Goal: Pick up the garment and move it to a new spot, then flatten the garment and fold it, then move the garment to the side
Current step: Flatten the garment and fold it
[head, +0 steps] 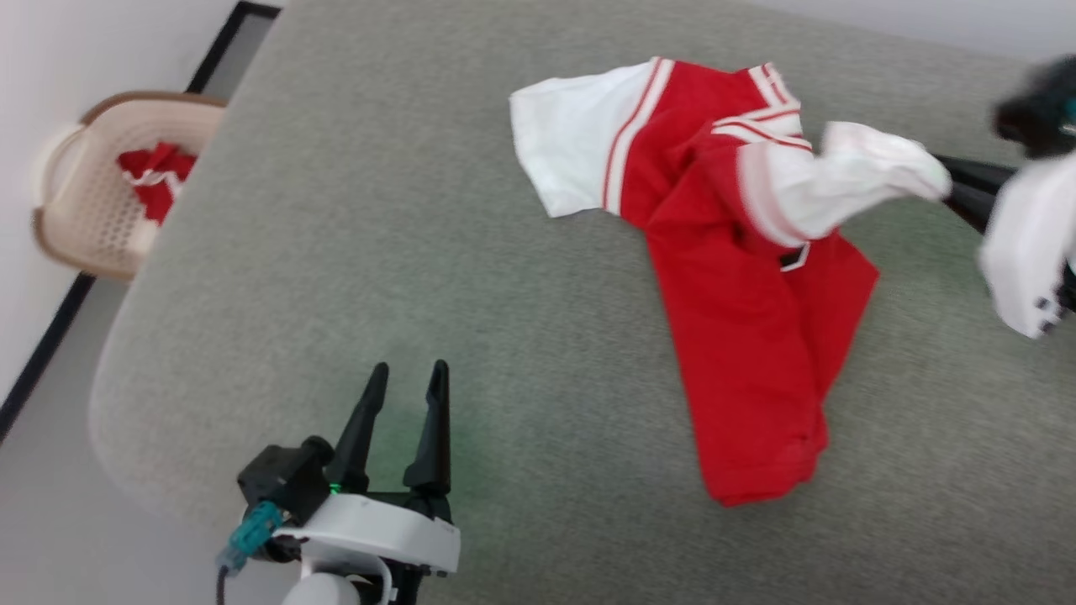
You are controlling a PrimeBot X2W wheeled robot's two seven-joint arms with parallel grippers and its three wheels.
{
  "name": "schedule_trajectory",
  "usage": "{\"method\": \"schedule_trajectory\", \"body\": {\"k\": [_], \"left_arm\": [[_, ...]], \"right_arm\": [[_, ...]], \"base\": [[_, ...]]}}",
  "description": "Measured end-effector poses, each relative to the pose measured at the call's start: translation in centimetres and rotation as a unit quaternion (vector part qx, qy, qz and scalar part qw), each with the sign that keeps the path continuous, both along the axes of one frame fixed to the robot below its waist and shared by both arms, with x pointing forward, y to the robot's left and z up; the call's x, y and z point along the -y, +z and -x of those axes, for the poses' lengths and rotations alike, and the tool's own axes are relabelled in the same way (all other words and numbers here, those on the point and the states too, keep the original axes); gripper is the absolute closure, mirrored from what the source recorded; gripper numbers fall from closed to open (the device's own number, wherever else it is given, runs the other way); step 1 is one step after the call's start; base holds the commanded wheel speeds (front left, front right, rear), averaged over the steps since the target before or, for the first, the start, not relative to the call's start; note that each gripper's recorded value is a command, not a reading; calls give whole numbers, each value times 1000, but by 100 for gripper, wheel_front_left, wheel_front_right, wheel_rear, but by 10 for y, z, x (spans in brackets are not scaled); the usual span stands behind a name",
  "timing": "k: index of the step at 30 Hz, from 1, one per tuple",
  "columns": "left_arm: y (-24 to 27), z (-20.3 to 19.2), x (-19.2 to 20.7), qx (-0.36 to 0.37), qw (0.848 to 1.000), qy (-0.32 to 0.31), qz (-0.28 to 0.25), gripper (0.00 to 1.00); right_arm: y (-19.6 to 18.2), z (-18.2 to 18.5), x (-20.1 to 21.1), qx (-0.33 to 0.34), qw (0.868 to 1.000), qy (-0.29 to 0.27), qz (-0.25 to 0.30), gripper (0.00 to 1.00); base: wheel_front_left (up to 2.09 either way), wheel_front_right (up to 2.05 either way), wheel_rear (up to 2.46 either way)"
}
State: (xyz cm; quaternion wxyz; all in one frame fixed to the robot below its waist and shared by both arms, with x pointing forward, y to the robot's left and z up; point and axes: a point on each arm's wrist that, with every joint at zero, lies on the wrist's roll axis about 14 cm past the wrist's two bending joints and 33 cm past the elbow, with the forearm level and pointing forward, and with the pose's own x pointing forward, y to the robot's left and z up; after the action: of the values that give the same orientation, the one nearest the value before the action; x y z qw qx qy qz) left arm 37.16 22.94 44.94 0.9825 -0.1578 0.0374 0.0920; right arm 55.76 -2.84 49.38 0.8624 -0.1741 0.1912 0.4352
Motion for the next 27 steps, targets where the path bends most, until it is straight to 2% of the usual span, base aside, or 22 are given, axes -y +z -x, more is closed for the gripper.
{"method": "schedule_trajectory", "body": {"k": [3,5,7,12,16,21,24,27], "left_arm": [[2,-6,6,7,1000,-12,-2,0],[3,-12,13,10,1000,-26,-4,0],[3,-18,19,14,999,-36,-3,0],[2,-31,40,18,997,-73,-7,0],[2,-40,51,22,995,-92,-7,0],[-3,-46,57,18,994,-105,-10,0],[-5,-47,57,16,994,-106,-15,0],[-5,-49,59,16,993,-111,-18,0]], "right_arm": [[-15,4,46,-33,997,-71,-26,100],[-26,6,82,-56,988,-132,-49,100],[-36,11,116,-80,975,-195,-76,100],[-55,28,181,-110,928,-327,-145,100],[-69,43,223,-105,898,-397,-157,100],[-78,53,268,-77,872,-459,-150,100],[-82,59,288,-66,863,-481,-136,100],[-87,64,297,-62,862,-490,-114,100]], "base": [[0,0,0],[0,0,0],[0,0,0],[0,0,0],[0,0,0],[0,0,0],[0,0,0],[0,0,0]]}}
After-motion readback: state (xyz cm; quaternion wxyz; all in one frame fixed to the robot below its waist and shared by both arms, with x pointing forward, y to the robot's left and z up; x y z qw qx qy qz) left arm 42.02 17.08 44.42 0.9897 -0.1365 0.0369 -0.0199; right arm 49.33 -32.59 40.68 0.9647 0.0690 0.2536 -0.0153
